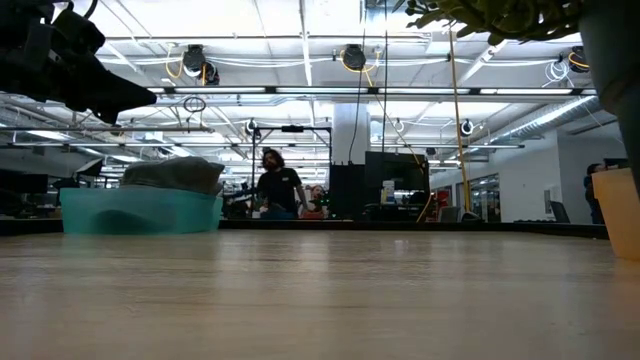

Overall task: Pick & Place hat
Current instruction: Put the blue cap into the orange bin

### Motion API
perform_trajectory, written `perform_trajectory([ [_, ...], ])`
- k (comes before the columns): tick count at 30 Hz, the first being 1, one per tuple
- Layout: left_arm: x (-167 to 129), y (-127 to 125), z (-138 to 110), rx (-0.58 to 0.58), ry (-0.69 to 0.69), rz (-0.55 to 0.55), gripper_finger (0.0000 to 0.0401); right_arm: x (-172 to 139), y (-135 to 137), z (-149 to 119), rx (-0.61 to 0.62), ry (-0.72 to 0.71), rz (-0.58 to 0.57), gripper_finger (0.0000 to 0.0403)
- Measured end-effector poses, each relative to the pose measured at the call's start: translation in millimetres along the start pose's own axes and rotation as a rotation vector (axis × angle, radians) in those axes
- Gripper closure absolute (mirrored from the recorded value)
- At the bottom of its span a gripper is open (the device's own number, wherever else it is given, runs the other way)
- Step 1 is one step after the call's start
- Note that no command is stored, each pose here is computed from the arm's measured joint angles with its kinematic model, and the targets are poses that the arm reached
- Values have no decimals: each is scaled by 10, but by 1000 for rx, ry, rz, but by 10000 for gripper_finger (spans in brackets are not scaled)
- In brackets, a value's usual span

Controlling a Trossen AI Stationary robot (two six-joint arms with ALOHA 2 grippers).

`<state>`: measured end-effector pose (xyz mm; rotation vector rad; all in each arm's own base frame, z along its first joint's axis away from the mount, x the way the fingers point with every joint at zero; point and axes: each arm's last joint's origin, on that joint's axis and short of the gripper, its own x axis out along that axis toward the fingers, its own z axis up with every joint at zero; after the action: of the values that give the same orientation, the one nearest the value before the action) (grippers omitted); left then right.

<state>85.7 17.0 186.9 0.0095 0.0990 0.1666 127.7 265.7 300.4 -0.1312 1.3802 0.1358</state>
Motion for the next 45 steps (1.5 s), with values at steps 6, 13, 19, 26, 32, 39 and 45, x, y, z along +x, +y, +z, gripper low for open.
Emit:
perform_trajectory([
  [6, 0, 0, 0, 0, 0, 0, 334, 33, -171, 12, 321, 79, -105, 328],
  [13, 0, 0, 0, 0, 0, 0, 334, -136, -449, -18, 427, 157, -145, 265],
  [19, 0, 0, 0, 0, 0, 0, 334, -368, -700, -18, 493, 31, -89, 257],
  [26, 0, 0, 0, 0, 0, 0, 334, -513, -488, -2, 354, -141, 179, 303],
  [32, 0, 0, 0, 0, 0, 0, 334, -277, -258, -86, 311, -78, 152, 393],
  [39, 0, 0, 0, 0, 0, 0, 334, 386, -409, -272, 392, 50, -34, 400],
  [45, 0, 0, 0, 0, 0, 0, 334, 909, -629, -403, 433, 181, -106, 402],
])
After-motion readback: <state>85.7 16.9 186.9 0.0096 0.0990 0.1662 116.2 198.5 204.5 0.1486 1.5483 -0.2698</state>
